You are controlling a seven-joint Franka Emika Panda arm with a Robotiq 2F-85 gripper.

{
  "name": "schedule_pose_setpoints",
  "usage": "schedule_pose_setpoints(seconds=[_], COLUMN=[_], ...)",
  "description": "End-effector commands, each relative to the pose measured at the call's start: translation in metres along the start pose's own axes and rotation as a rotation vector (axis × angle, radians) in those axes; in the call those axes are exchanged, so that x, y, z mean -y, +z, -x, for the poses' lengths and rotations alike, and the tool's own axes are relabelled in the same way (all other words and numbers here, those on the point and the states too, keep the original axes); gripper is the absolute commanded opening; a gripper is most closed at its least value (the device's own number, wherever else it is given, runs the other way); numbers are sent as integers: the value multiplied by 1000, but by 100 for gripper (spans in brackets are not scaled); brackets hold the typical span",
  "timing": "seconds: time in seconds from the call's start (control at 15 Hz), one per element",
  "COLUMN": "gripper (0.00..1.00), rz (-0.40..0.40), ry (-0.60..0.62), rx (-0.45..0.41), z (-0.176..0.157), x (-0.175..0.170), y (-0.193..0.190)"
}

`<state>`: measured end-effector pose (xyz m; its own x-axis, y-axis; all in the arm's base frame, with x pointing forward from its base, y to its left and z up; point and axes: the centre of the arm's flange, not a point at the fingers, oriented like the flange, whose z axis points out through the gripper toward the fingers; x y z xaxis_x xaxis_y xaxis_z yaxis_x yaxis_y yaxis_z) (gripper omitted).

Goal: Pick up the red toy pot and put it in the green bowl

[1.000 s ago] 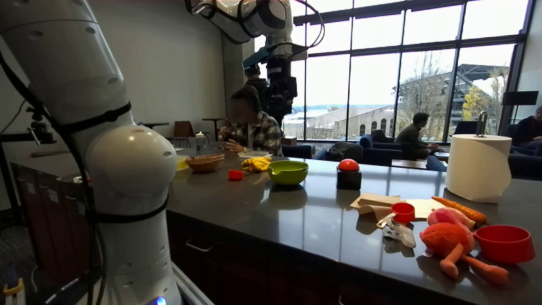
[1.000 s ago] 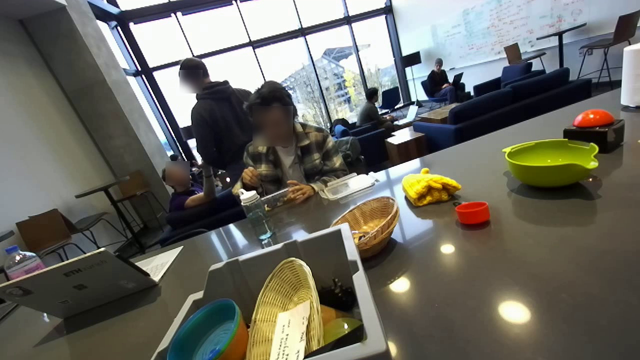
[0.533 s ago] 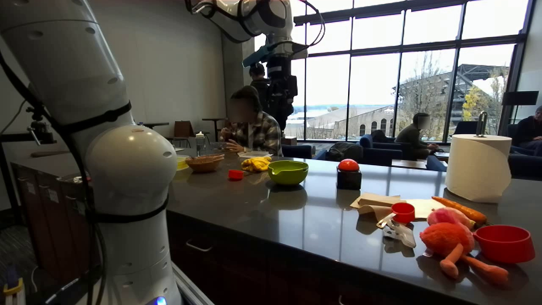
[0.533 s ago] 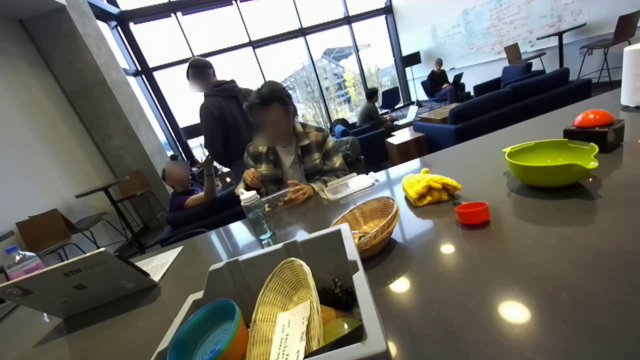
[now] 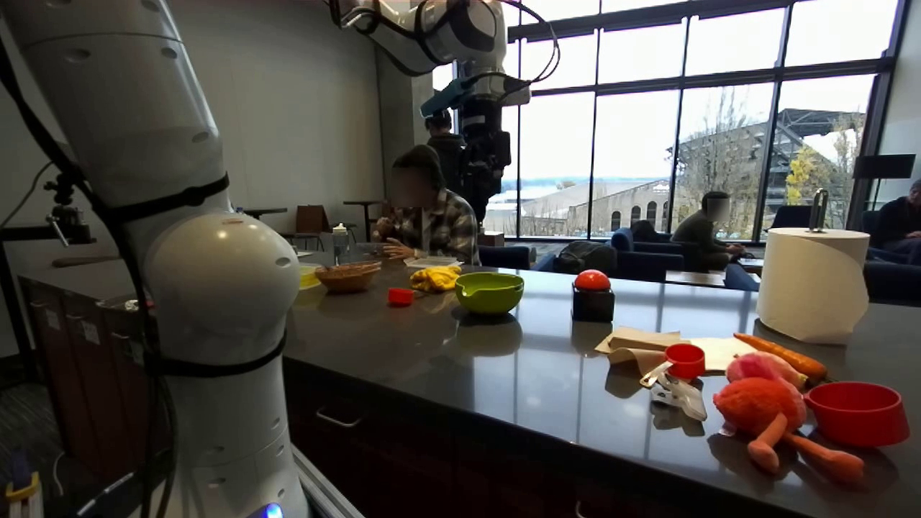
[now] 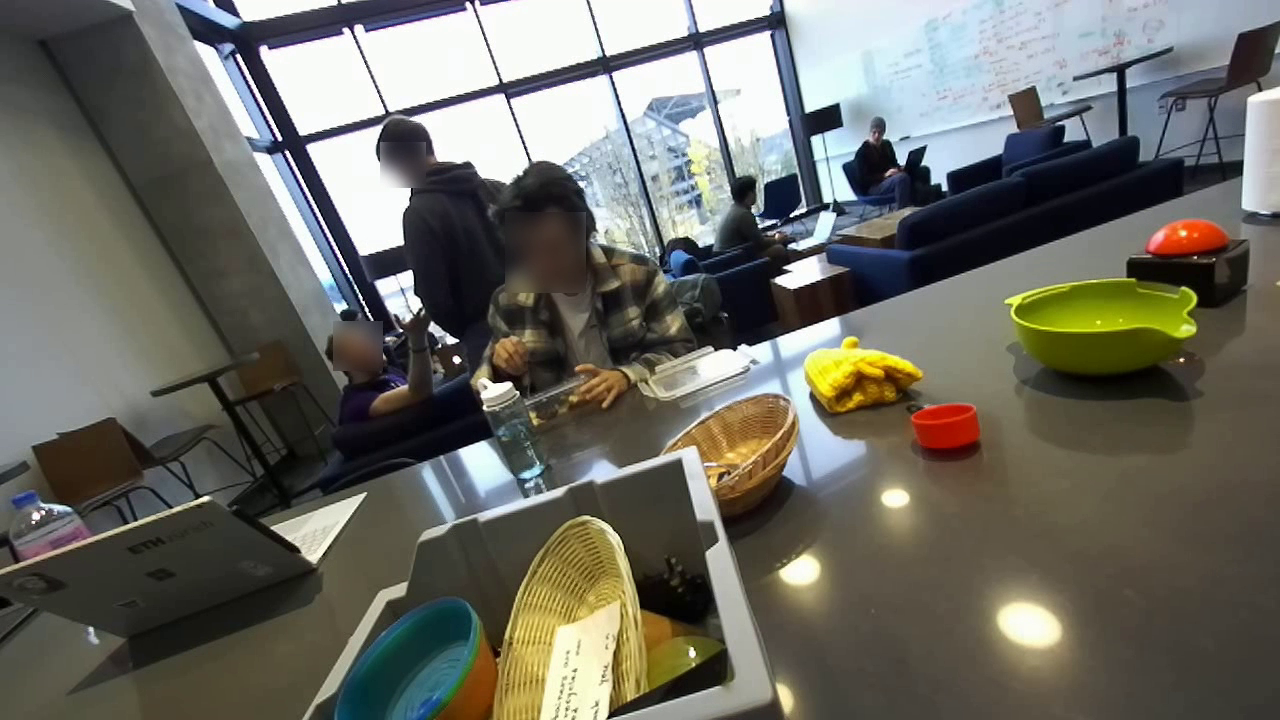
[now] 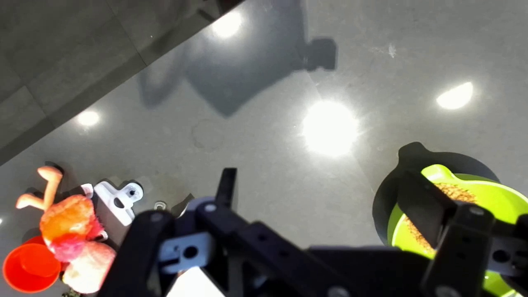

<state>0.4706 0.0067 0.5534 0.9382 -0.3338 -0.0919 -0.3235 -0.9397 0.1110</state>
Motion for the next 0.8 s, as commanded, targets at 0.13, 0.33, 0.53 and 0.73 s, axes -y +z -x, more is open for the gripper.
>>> schedule_pose_setpoints(seconds=[0.13, 0.33, 0.53, 0.73], gripper=[100, 100, 100, 100], rz=[66, 104, 133, 155], ry=[71, 97, 85, 57], rx=[107, 143, 152, 144], z=[-27, -38, -45, -48], x=[2, 9, 26, 47], y=[28, 49, 54, 50])
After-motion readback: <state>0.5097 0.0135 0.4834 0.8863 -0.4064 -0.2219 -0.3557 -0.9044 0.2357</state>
